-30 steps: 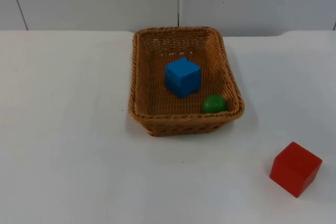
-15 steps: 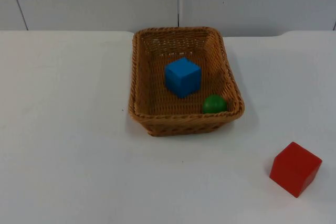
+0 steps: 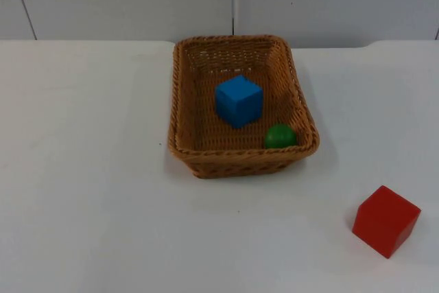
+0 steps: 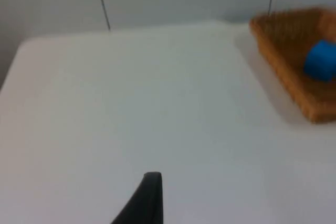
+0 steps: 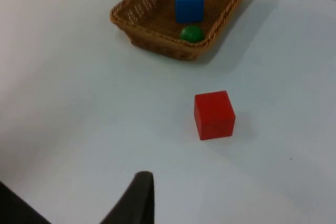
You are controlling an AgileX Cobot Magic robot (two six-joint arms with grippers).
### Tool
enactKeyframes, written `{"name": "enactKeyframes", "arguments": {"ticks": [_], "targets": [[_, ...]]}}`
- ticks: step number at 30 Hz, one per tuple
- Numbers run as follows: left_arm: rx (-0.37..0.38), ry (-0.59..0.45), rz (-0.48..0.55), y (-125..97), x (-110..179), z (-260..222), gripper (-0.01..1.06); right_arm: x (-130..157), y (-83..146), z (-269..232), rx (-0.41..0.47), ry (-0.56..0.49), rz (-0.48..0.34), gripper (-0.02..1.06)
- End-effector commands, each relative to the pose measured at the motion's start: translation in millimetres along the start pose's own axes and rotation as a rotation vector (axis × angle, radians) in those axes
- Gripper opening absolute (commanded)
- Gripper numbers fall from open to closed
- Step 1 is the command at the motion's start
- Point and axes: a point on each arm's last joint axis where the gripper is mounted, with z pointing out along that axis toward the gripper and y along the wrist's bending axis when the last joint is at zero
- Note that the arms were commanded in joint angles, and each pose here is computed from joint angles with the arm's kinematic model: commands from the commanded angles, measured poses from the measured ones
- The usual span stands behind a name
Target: Place all geometric objects except the red cube into the basket.
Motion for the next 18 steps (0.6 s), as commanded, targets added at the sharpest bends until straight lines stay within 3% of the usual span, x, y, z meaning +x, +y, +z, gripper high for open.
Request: {"name": "enactKeyframes", "arguments": {"ticks": [1,18], "targets": [[-0.021,0.058,-0.015,2.7,12.4,15.0,1.05,0.9,0.8,1.8,-0.011,-0.005,-0.02,1.05],[-0.037,0.064,-0.031,4.6,16.8,22.4,1.05,0.3,1.7,10.2,-0.018,-0.045,-0.022,1.05]]}}
